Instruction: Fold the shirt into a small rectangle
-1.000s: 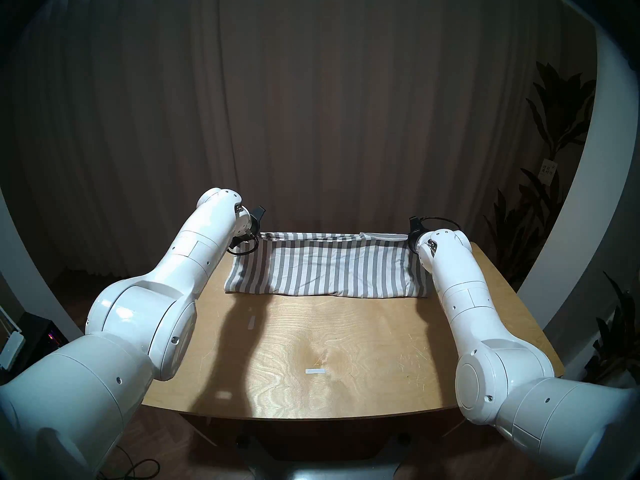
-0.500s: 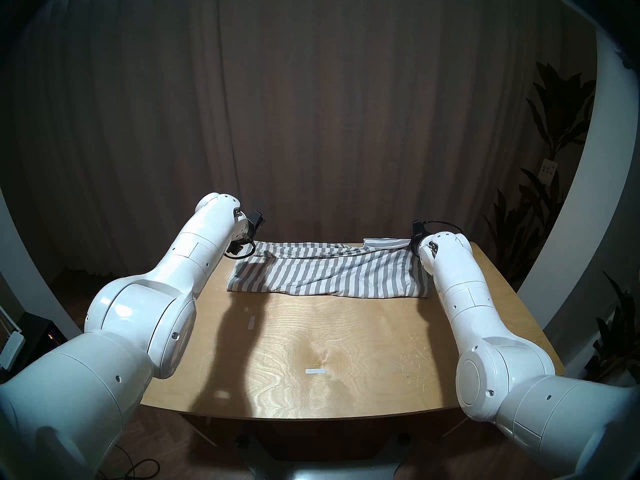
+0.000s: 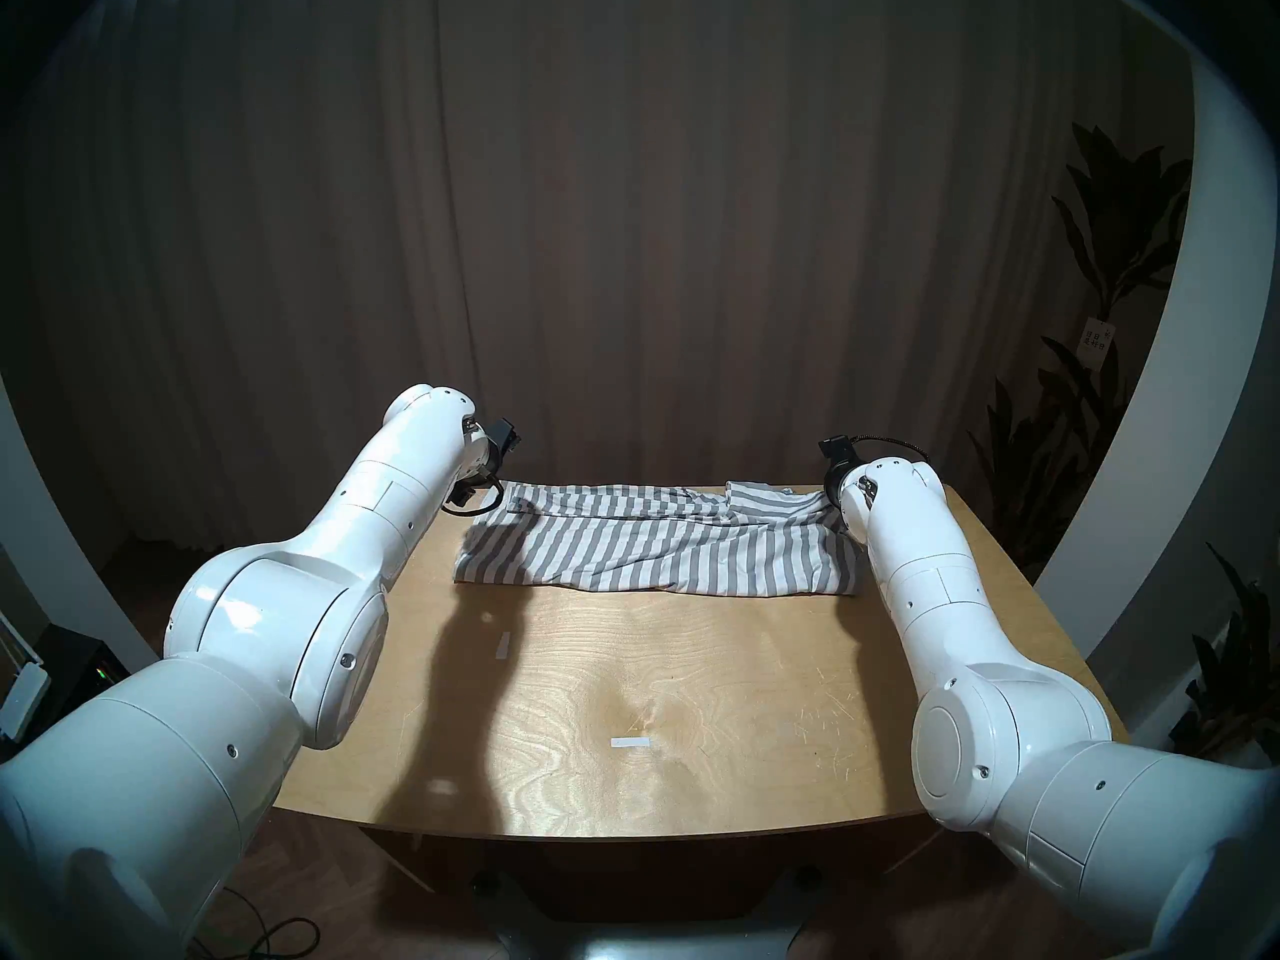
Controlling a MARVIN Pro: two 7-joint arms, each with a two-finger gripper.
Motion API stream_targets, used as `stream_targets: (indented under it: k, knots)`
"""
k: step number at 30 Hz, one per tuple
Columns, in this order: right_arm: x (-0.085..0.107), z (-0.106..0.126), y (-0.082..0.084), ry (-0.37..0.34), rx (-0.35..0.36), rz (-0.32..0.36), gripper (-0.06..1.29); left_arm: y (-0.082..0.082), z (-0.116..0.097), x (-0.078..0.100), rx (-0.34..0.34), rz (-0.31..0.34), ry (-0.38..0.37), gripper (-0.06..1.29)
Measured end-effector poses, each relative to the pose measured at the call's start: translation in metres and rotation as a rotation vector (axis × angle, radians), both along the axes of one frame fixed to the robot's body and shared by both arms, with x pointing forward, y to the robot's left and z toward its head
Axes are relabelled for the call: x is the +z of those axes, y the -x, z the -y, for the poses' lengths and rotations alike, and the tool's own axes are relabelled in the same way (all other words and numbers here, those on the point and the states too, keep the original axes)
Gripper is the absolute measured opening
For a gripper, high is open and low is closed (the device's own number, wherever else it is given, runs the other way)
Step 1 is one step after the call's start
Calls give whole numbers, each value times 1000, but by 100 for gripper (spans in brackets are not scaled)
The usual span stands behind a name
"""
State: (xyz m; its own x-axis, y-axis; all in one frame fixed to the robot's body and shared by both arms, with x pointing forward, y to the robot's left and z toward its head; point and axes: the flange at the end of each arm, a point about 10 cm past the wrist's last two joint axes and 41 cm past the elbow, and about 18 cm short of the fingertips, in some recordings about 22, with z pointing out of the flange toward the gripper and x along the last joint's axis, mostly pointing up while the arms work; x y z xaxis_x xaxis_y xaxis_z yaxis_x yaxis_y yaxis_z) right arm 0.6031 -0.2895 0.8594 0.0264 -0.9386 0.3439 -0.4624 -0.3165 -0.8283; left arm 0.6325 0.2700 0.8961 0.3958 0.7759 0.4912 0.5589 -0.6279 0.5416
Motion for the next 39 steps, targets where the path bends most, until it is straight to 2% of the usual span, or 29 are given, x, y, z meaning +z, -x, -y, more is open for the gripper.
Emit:
stream_targets:
  k: [15, 19, 23, 25, 30, 39]
  knots:
    - [65, -2, -24, 26, -19, 120, 125, -7, -36, 28, 42, 84, -27, 125]
    - [82, 0, -28, 66, -32, 167, 125, -8, -46, 31, 24, 138, -42, 125]
    - [89, 3, -27, 91, -42, 209, 125, -7, -49, 29, -3, 181, -58, 125]
    - [88, 4, -23, 106, -40, 235, 125, -5, -50, 23, -22, 209, -58, 125]
    - [75, 4, -16, 120, -32, 246, 125, -1, -52, 13, -41, 233, -57, 125]
    - [32, 2, 6, 126, -10, 223, 125, 10, -61, -4, -64, 273, -51, 125]
